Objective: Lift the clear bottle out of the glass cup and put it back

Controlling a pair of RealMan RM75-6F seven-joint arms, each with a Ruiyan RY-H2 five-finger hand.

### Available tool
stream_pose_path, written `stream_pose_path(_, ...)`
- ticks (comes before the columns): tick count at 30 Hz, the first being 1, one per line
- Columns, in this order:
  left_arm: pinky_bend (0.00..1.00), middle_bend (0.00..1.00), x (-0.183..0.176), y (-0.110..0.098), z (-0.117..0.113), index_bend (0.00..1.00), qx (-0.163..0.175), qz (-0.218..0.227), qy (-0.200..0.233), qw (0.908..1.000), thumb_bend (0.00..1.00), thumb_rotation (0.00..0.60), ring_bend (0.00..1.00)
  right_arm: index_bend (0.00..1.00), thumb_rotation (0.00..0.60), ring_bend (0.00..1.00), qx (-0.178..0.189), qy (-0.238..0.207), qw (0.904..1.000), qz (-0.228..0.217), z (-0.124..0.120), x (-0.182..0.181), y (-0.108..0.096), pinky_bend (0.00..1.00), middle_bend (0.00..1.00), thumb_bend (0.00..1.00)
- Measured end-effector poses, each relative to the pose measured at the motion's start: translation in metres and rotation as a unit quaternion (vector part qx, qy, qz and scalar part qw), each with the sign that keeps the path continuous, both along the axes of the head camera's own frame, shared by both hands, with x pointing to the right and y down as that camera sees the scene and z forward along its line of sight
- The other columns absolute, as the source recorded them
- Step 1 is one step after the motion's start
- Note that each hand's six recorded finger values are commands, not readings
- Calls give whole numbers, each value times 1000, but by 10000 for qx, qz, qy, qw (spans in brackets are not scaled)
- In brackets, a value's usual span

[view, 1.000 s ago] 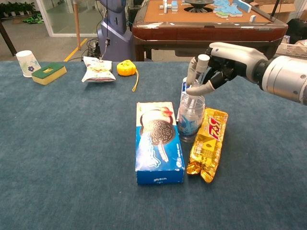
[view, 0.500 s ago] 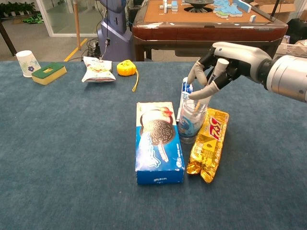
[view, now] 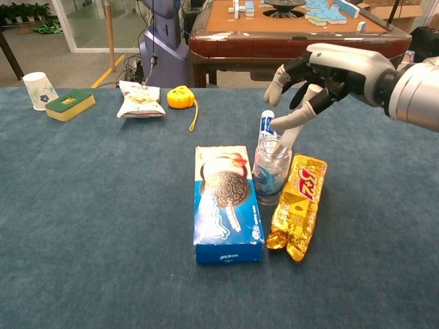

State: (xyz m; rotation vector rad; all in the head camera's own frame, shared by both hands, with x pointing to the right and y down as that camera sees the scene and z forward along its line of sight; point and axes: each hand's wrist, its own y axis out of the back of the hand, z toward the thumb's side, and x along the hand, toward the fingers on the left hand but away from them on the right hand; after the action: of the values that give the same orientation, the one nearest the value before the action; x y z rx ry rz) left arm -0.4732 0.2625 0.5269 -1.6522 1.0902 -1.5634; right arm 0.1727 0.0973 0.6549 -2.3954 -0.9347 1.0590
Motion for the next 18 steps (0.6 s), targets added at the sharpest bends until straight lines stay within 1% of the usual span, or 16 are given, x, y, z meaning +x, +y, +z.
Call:
stream_pose_path(10, 437, 155, 0, 0, 1, 0, -14, 7, -12, 10000, 93, 600, 190, 497, 600, 203, 218, -146, 9996, 57, -27, 7, -6, 280, 324, 0)
stream_pose_path(18, 437, 155, 1, 0, 2, 0, -30, 11, -24, 10000, 93, 600, 190, 497, 600, 203, 541, 11, 9983, 218, -50, 33, -14, 281, 324, 0)
